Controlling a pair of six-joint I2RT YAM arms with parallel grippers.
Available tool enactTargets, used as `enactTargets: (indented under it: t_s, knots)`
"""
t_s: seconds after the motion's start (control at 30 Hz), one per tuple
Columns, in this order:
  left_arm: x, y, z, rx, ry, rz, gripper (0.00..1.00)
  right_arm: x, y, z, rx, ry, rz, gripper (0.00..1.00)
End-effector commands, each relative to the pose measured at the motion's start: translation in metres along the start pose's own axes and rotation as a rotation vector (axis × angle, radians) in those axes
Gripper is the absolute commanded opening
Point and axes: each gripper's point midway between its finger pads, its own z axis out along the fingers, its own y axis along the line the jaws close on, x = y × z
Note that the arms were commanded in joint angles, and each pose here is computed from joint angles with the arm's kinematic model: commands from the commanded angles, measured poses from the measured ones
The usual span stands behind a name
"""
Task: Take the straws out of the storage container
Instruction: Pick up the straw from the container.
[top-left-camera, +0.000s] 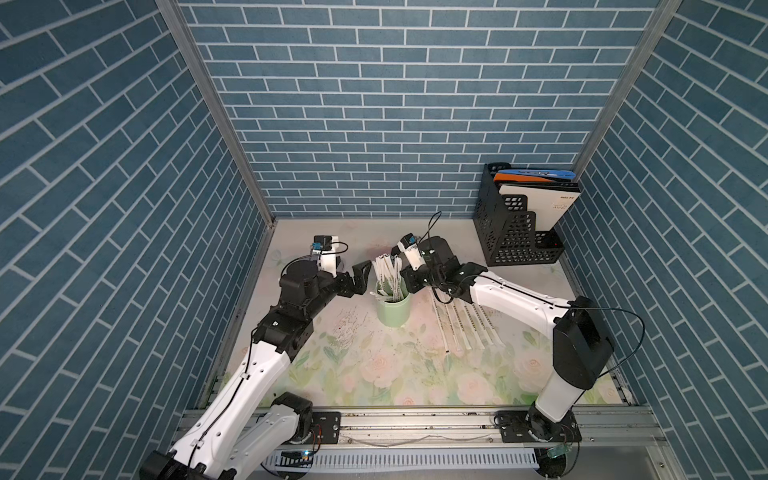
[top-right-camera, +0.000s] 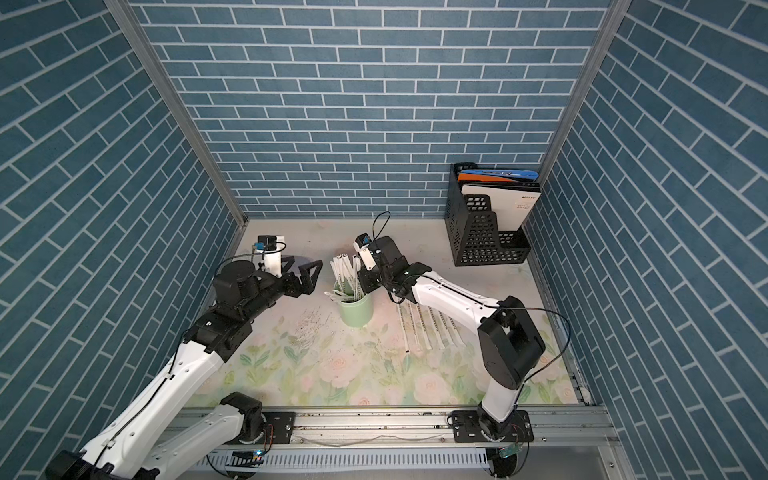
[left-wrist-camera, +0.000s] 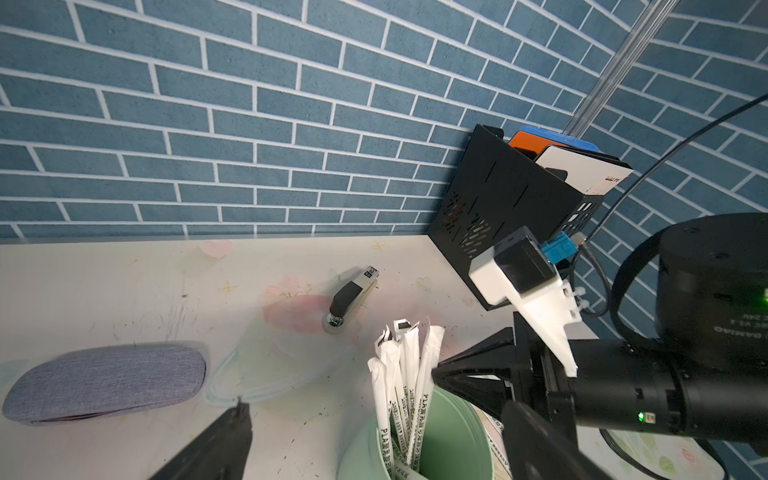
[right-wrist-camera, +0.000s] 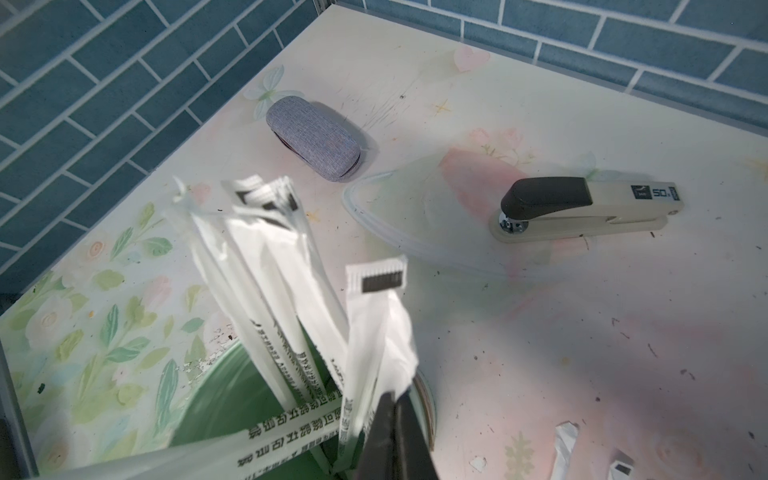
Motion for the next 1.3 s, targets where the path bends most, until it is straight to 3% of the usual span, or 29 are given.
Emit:
enactTargets:
  t_s: [0.0, 1.27]
  knots:
    - [-0.004, -0.004, -0.002, 0.015, -0.01, 0.006, 1.0, -0.016, 0.007, -0.017, -0.013, -0.04, 0.006, 0.03]
    - [-0.003, -0.004, -0.001, 0.014, -0.006, 0.005, 1.0, -0.056, 0.008, -0.072, 0.032, -0.163, -0.023, 0.0]
